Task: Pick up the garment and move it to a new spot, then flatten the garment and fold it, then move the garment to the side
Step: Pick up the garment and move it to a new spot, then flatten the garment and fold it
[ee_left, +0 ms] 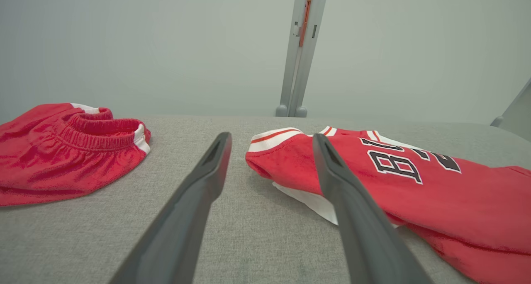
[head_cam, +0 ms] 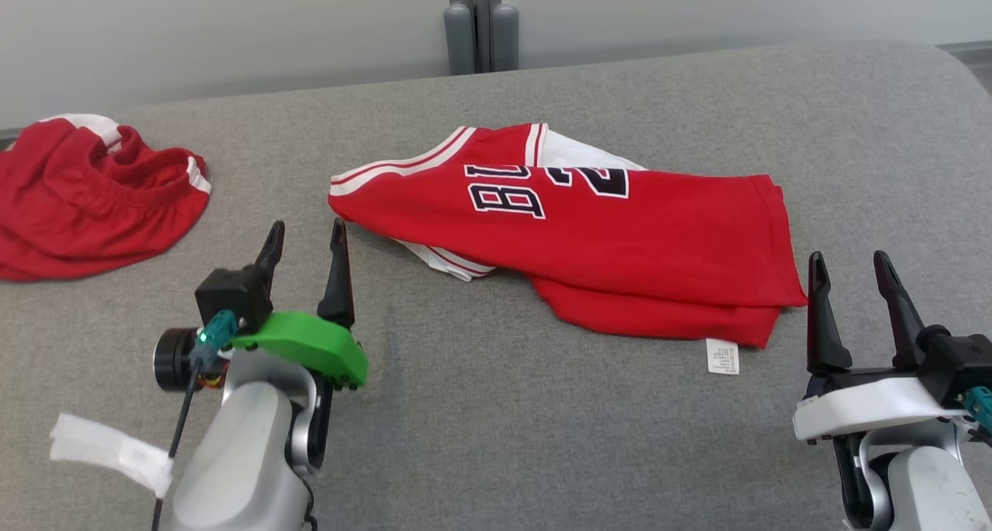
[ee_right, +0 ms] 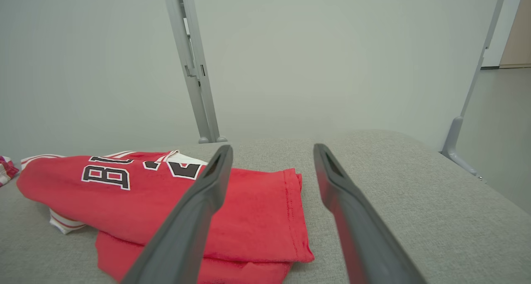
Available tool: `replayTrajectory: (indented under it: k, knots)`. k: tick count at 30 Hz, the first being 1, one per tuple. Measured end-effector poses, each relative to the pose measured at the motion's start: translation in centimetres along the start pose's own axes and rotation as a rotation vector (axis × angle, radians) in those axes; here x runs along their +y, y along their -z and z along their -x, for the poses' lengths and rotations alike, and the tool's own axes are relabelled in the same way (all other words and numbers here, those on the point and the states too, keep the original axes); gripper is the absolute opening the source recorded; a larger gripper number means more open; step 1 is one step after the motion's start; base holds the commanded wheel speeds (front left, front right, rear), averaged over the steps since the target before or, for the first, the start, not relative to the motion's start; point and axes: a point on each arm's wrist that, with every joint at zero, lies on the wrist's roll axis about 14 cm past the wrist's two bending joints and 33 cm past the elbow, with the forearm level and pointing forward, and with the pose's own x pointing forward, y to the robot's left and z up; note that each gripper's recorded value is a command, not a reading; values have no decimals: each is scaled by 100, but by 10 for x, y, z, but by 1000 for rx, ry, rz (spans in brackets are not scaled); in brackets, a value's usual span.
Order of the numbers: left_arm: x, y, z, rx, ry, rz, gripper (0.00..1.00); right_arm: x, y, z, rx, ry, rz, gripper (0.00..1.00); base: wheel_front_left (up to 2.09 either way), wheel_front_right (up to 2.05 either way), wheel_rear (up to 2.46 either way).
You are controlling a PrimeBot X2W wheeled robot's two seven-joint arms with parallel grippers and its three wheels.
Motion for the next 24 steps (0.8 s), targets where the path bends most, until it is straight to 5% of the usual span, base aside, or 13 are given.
replayTrajectory:
  k: [14, 24]
  knots:
    - [17, -13, 81, -106, -113, 46, 100, 23, -14, 23, -31, -68, -25, 100, 0, 0, 0]
    - [13, -5, 94, -89, -120, 62, 100, 46, -2, 28, 10, -129, -61, 100, 0, 0, 0]
